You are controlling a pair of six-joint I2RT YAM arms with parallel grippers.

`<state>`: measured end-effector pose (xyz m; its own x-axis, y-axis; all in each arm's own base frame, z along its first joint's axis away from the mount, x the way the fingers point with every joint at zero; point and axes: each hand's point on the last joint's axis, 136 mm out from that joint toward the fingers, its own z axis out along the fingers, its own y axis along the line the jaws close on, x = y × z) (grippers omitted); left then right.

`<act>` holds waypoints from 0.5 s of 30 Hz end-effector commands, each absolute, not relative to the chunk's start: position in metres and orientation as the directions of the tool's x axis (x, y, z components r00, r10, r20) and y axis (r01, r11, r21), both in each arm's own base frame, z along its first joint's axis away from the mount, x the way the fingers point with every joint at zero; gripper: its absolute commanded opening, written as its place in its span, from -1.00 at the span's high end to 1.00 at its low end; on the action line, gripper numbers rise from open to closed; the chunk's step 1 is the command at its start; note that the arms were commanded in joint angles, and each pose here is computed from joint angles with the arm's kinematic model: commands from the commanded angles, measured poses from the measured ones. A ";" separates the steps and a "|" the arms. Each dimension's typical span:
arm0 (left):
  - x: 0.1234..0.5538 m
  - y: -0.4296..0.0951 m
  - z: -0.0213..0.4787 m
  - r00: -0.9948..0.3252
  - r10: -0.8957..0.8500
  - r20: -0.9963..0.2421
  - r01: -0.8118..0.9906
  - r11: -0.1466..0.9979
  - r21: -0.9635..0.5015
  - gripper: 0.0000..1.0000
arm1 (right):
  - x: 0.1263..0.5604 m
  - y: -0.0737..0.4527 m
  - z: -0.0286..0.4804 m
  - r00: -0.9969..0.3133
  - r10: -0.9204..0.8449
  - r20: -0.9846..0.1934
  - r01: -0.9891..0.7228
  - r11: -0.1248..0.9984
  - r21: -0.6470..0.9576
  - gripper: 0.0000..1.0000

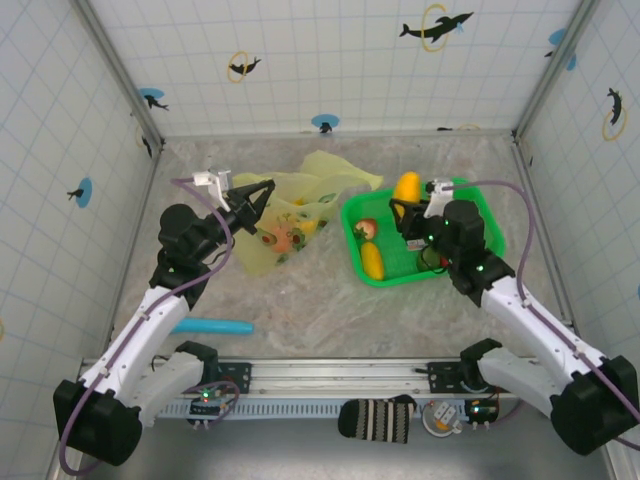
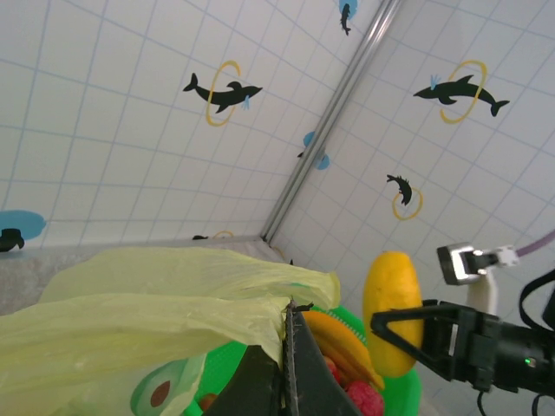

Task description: Place the fake fruits into the plastic bag and tie a complex knot

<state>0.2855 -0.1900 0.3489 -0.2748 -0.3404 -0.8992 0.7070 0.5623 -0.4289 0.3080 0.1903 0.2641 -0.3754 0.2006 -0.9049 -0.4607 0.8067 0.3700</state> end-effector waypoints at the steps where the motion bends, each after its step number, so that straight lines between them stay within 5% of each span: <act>1: 0.278 -0.190 0.363 -0.221 -0.340 -0.914 0.741 0.551 -0.384 1.00 | 0.281 0.233 0.339 -0.043 0.165 -0.985 -0.731 0.668 0.144 -0.01; 7: 0.277 -0.190 0.364 -0.220 -0.341 -0.914 0.742 0.550 -0.384 1.00 | 0.256 0.299 0.356 0.146 0.050 -0.988 -0.853 0.513 -0.100 -0.03; 15: 0.274 -0.191 0.367 -0.213 -0.340 -0.916 0.752 0.541 -0.376 1.00 | 0.301 0.357 0.331 0.271 -0.120 -0.955 -0.842 0.451 -0.296 -0.12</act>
<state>0.2827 -0.1895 0.3525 -0.2653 -0.3429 -0.9011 0.7136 0.5586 -0.4227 0.2891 0.3493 0.3122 0.1145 -0.1148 -0.9868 -0.8721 0.4640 -0.1552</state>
